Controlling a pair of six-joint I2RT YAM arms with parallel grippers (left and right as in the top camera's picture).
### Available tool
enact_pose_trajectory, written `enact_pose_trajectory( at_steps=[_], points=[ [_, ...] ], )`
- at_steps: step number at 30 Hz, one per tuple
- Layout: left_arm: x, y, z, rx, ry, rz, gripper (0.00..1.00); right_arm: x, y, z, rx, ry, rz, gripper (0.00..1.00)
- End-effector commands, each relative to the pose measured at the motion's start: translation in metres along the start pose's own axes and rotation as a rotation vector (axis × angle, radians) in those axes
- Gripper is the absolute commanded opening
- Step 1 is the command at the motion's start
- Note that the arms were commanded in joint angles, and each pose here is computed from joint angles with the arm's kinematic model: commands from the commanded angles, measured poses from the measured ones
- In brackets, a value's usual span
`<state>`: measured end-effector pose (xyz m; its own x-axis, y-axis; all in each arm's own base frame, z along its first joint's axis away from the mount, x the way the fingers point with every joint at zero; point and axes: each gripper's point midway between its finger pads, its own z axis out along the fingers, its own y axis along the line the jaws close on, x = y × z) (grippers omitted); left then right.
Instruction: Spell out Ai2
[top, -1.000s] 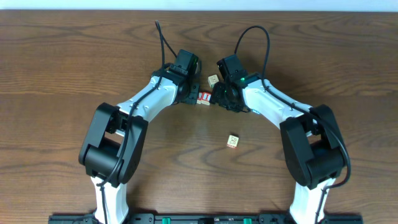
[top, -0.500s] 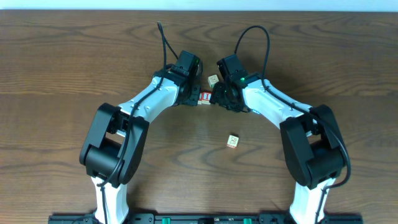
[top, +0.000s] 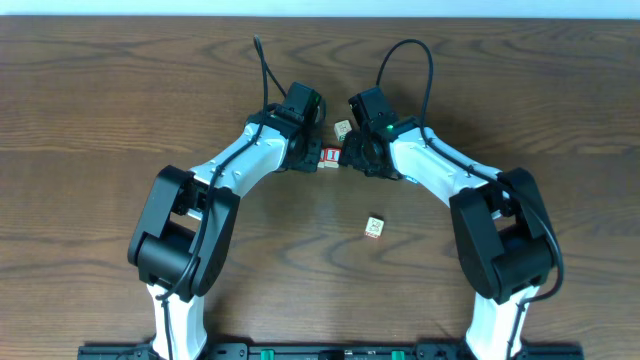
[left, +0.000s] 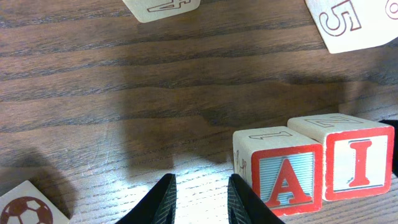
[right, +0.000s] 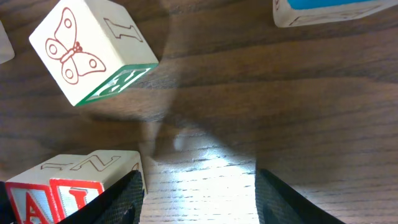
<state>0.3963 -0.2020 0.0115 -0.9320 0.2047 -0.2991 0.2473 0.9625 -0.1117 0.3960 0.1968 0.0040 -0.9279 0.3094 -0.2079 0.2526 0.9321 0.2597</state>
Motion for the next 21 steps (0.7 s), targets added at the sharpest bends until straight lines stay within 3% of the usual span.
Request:
enact_pose_trajectory(
  at_steps=[1, 21],
  points=[
    [0.0059, -0.0011, 0.005, 0.0, 0.02, -0.001, 0.29, 0.0067, -0.0143, 0.0166, 0.062, 0.017, -0.019, 0.59],
    [0.006, -0.0017, 0.005, 0.004, 0.021, -0.01, 0.32, 0.0029, -0.0104, 0.0169, 0.047, 0.001, -0.015, 0.63]
  ],
)
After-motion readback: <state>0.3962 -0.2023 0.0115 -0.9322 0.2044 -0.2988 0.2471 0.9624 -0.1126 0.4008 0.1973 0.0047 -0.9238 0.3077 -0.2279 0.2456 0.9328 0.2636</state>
